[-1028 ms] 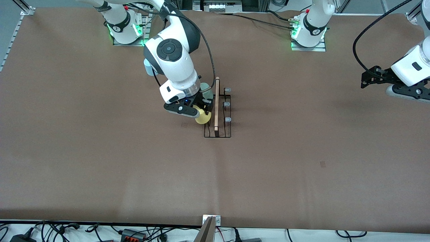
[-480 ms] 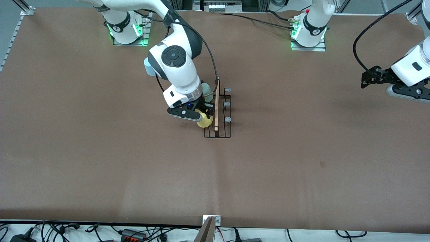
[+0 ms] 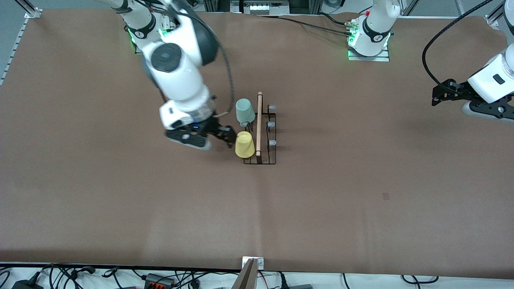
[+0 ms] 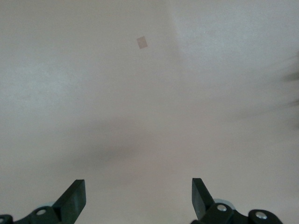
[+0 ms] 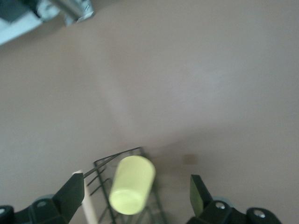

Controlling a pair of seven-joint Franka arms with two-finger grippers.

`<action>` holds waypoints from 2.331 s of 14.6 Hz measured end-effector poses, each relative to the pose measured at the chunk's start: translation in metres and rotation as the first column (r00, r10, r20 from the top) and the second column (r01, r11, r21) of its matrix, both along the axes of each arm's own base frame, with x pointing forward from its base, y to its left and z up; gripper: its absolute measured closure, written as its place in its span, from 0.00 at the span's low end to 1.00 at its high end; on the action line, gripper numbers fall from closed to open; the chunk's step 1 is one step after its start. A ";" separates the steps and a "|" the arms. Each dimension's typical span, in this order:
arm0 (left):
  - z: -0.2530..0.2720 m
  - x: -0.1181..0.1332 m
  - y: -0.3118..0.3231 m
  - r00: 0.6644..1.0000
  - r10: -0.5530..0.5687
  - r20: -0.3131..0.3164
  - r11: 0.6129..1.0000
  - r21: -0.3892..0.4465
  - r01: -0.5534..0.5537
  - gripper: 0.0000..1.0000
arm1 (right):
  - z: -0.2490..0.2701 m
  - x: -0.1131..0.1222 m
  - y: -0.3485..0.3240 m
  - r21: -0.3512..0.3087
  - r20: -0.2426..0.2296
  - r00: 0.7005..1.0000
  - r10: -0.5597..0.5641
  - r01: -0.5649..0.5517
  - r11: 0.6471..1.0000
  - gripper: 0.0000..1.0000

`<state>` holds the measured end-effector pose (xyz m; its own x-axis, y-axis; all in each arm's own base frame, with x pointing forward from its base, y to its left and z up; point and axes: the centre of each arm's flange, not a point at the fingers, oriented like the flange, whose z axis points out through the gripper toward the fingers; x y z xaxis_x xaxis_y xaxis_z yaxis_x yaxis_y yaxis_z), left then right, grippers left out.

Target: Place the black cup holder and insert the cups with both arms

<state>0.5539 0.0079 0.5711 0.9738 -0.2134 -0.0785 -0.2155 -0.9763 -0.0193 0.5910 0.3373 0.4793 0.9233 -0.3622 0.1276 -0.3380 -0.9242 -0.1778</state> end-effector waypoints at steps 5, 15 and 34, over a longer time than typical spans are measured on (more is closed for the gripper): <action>0.000 0.000 0.002 1.000 0.003 0.002 1.000 0.000 -0.003 0.00 | 0.088 0.010 -0.216 -0.104 -0.053 0.997 0.061 -0.066 0.992 0.00; 0.000 0.000 0.004 1.000 0.007 0.004 1.000 0.000 -0.007 0.00 | 0.129 -0.028 -0.379 -0.132 -0.170 0.974 0.150 -0.174 0.976 0.00; 0.001 0.001 0.005 1.000 0.009 0.011 1.000 0.000 -0.009 0.00 | 0.119 -0.010 -0.342 -0.113 -0.227 0.934 0.277 -0.308 0.945 0.00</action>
<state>0.5550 0.0131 0.5721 0.9765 -0.2046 -0.0674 -0.2064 -0.9782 -0.0218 0.5811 -0.0045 0.5983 0.9969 -0.0643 -0.0457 -0.0640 -0.9979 0.0090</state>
